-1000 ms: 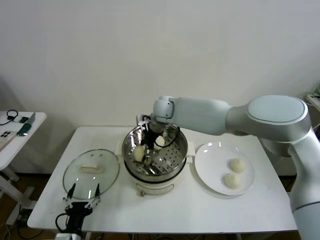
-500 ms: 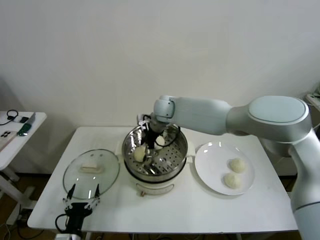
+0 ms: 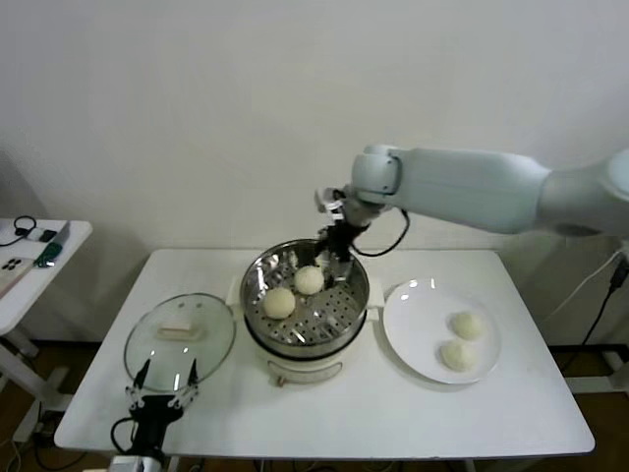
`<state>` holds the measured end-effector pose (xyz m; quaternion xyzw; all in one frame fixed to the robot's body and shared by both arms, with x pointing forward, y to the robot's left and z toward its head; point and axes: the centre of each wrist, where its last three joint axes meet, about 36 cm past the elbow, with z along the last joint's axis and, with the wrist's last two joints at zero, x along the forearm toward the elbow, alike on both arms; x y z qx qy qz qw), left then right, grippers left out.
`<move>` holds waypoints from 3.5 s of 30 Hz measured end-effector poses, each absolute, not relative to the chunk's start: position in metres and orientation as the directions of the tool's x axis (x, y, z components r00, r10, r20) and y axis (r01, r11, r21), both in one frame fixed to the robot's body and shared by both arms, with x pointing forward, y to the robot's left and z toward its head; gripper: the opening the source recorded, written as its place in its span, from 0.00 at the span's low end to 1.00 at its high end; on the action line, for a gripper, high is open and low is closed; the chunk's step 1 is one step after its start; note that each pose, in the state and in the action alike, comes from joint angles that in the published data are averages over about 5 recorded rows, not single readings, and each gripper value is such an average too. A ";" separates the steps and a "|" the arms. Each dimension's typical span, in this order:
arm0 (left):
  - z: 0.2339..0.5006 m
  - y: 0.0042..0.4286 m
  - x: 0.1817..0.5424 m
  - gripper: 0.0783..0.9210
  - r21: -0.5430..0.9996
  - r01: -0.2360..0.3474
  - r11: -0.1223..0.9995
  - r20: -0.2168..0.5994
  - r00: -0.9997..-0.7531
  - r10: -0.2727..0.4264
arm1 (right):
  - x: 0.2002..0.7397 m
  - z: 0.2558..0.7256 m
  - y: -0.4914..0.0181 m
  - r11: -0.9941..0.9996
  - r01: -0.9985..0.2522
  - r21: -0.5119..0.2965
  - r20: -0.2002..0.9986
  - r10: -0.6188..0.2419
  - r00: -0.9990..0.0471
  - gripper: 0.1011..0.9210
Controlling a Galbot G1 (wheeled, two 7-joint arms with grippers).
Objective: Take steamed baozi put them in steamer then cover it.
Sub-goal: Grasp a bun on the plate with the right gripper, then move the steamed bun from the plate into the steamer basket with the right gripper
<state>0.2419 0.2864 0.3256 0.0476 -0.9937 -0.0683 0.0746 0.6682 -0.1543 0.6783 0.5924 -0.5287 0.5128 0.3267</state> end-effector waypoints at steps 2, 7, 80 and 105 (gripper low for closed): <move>0.326 0.287 0.243 0.88 0.143 -0.085 0.986 0.141 -0.984 -0.105 | 0.661 0.678 -0.180 -0.222 -0.962 -0.156 0.958 -0.272 -0.092 0.88; 0.328 0.287 0.243 0.88 0.143 -0.086 0.986 0.142 -0.984 -0.106 | 0.646 0.666 -0.241 -0.195 -0.968 -0.160 0.966 -0.232 -0.113 0.88; 0.320 0.285 0.231 0.88 0.141 -0.119 0.983 0.174 -0.974 -0.143 | 0.636 0.488 -0.348 -0.158 -0.987 -0.011 0.999 -0.039 -0.005 0.76; 0.325 0.281 0.228 0.88 0.147 -0.083 0.986 0.180 -0.978 -0.109 | 0.633 0.714 -0.167 -0.838 -0.516 -0.177 0.970 -0.061 -0.235 0.76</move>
